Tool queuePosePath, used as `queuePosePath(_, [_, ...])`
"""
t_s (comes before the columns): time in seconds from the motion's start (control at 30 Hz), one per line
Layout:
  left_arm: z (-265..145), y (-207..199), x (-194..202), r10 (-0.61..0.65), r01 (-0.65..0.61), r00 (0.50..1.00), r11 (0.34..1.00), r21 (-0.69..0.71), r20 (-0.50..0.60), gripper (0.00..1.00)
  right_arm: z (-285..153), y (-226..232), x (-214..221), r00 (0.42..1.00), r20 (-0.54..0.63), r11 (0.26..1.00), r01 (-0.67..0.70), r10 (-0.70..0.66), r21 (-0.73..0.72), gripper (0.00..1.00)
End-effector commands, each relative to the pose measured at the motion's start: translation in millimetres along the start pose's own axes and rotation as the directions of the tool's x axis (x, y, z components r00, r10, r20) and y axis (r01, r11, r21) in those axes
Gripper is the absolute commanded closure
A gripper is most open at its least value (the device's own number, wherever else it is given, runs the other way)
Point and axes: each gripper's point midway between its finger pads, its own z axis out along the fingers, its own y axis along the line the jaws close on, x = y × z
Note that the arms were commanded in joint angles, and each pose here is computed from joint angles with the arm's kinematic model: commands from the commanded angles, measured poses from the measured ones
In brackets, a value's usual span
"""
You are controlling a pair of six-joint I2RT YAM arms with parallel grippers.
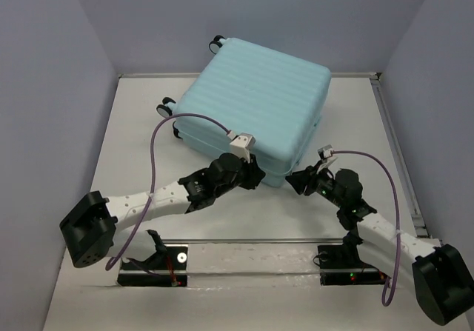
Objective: Pack the luggage
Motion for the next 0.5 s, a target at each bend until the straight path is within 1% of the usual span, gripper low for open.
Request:
queuePosePath(0.0, [4.4,-20.0,-32.4,0.024,-0.028,0.996,0.999,0.039,0.086,0.73,3.7,14.5,-31.7,0.99,0.126,0.995,0.078,-0.069,-0.065,0.58])
queuePosePath(0.1, [7.3,-23.4,-44.9,0.034,-0.037,0.993,0.999,0.029,0.111,0.73,2.8,17.9,-30.5,0.989,0.131,0.994,0.073,-0.061,-0.086,0.73])
queuePosePath(0.13, [10.6,-23.2,-44.2,0.043,-0.045,0.993,0.999,0.025,0.106,0.73,2.5,19.9,-31.2,0.989,0.136,0.993,0.071,-0.058,-0.097,0.8])
queuePosePath(0.17, [13.7,-25.6,-47.2,0.047,-0.05,0.993,0.998,0.026,0.109,0.73,1.5,22.6,-30.7,0.99,0.136,0.992,0.06,-0.045,-0.11,0.82])
queuePosePath(0.2, [13.4,-28.4,-50.9,0.045,-0.049,0.992,0.998,0.032,0.116,0.73,1.4,22.8,-30.0,0.99,0.134,0.992,0.052,-0.037,-0.111,0.82])
queuePosePath(0.33, [22.5,-34.3,-56.2,0.051,-0.056,0.992,0.998,0.037,0.118,0.73,-4.8,24.8,-18.8,0.995,0.098,0.993,-0.005,0.016,-0.119,0.93])
queuePosePath(0.4, [23.9,-37.1,-64.2,0.056,-0.062,0.989,0.997,0.036,0.137,0.73,-9.7,31.9,-17.4,0.994,0.096,0.99,-0.035,0.048,-0.133,0.93])
queuePosePath(0.47, [27.6,-35.3,-70.6,0.063,-0.068,0.987,0.997,0.024,0.148,0.73,-13.1,35.1,-5.7,0.996,0.039,0.989,-0.077,0.083,-0.127,0.93])
